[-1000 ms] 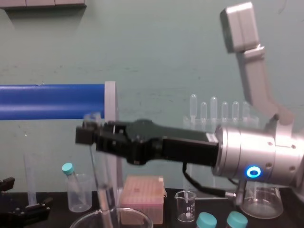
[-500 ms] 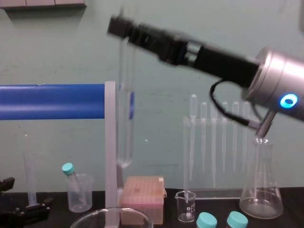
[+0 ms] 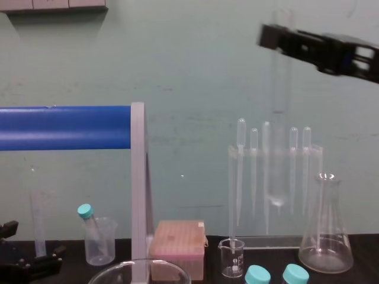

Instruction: Hold the test tube with one hand and immerse one end into the beaker, then return it to the test tube rack.

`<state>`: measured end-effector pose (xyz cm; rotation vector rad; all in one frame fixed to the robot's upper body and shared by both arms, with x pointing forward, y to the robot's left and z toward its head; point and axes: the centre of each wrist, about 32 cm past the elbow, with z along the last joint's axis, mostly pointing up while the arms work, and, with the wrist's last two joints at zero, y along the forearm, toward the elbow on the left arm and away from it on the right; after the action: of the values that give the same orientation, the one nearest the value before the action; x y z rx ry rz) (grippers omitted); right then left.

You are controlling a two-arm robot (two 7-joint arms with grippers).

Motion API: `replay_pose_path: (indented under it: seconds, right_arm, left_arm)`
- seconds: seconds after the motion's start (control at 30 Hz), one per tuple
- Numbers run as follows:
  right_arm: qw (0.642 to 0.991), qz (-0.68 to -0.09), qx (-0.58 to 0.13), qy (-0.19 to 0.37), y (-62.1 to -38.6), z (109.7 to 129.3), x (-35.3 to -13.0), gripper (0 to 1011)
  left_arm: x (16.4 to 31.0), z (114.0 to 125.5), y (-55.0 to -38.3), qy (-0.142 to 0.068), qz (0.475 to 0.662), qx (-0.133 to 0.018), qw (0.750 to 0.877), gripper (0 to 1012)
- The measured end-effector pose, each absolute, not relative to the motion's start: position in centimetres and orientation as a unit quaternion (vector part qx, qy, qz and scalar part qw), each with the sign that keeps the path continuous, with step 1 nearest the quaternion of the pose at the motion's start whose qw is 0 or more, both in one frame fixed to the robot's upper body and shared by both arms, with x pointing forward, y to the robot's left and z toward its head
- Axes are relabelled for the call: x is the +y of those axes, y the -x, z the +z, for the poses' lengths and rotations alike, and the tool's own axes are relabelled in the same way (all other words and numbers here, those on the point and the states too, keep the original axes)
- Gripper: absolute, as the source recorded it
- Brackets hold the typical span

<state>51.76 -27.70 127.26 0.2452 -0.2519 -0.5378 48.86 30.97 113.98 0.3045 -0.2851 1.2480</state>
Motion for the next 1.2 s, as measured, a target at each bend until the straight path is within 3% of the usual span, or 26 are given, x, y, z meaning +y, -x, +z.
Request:
replay_pose_path:
  seconds: [0.43, 0.87, 1.2]
  right_arm:
    - [0.937, -0.330, -0.092, -0.069, -48.1, 125.4, -30.4, 226]
    - [0.941, -0.329, -0.056, -0.062, -48.5, 122.8, -30.7, 226]
    - [0.945, -0.321, -0.035, -0.053, -48.3, 122.0, -30.6, 226]
  left_arm:
    - [31.0, 114.0, -48.9, -0.141, 0.580, -0.132, 0.791, 1000]
    - [31.0, 114.0, -48.9, -0.141, 0.580, -0.132, 0.791, 1000]
    - [31.0, 114.0, -48.9, -0.142, 0.580, -0.132, 0.791, 1000]
